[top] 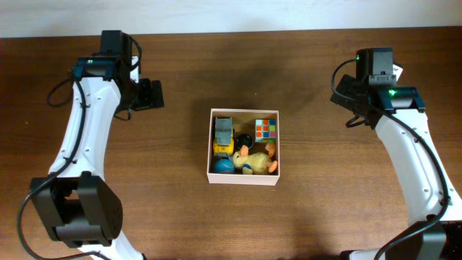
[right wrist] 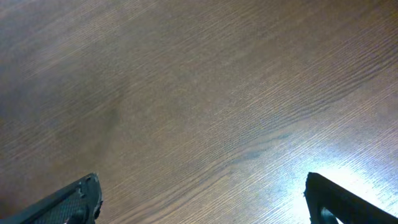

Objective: Pack container

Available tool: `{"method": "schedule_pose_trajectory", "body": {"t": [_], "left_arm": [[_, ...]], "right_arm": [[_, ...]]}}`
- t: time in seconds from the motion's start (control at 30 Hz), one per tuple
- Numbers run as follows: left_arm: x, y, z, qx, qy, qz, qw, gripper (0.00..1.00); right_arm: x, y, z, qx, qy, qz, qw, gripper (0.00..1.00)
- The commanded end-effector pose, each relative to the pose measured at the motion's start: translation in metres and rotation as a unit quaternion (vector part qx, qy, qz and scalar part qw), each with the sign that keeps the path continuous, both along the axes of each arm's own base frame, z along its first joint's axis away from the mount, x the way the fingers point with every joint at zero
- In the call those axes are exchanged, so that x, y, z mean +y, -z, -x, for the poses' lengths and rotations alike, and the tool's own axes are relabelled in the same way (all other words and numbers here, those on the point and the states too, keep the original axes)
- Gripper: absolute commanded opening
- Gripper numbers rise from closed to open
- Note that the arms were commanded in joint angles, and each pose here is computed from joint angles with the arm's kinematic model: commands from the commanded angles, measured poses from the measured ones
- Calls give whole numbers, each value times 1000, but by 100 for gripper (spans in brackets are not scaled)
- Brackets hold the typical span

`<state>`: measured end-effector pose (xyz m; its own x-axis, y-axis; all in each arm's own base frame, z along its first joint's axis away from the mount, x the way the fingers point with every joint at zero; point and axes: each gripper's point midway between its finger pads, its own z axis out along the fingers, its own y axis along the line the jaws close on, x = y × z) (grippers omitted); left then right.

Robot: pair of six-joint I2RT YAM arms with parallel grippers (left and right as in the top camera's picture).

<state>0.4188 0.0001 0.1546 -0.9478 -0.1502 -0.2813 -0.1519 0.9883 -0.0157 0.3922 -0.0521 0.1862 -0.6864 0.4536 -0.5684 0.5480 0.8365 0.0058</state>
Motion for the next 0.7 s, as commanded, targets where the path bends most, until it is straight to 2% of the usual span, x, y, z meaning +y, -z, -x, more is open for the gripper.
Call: {"method": "schedule_pose_trajectory", "body": {"t": [0.0,0.57,0.67], "left_arm": [[5,-2,-4,-5,-13,-6,1000,99],[6,-1,-3,-2,-13,-6,1000,99],[4,-14,-7,-26,-12,-3,1000,99]], "right_arm": [[-1,-2,-1,-4,6,-2,1000,99],[-1,-2,-1,-4,6,-2,1000,99],[-1,-2,-1,-4,6,-2,1000,99]]}}
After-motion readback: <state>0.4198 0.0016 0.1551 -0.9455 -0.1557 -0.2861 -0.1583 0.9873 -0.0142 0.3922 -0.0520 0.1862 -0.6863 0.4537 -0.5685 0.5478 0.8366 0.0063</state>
